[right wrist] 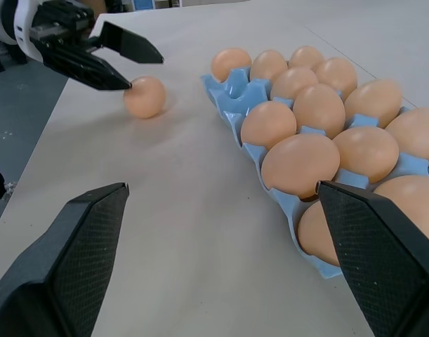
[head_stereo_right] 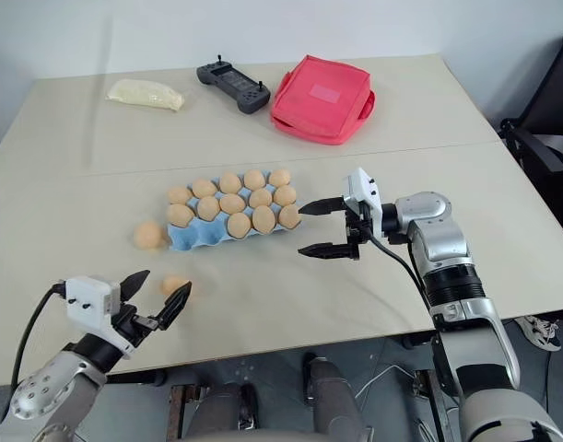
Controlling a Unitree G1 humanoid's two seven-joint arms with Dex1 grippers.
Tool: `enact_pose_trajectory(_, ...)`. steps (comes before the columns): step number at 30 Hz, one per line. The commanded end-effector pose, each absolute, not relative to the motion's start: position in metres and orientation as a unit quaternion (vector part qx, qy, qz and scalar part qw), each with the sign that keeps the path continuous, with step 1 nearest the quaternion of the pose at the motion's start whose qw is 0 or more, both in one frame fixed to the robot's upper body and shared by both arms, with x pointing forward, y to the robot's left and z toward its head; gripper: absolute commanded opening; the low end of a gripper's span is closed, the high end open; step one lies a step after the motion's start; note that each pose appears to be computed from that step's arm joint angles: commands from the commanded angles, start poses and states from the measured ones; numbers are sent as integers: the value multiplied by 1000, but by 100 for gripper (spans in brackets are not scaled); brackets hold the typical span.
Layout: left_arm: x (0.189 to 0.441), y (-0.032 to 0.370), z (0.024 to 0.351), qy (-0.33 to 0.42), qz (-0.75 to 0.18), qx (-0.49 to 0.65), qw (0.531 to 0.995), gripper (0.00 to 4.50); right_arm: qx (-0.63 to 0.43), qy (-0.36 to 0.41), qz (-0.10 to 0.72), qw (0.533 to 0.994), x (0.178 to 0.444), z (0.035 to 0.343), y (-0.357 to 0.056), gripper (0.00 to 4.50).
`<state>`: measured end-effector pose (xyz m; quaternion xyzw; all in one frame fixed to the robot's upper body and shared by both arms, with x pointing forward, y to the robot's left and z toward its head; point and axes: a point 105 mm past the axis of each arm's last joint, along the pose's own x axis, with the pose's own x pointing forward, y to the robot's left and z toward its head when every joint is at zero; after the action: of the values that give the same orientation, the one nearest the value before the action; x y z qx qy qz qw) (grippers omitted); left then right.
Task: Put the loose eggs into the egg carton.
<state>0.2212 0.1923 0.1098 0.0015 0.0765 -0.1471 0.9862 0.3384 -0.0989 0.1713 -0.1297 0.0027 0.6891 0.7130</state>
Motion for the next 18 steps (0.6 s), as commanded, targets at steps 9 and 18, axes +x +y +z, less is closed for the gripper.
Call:
enact_pose_trajectory(9,232,189,96,103,-150,29,983,356,-140,-9,680,720,336,178,-102,450)
enact_pose_trajectory(18,240,180,119,57,-175,29,983,228,-141,-11,671,728,337,178,-107,450)
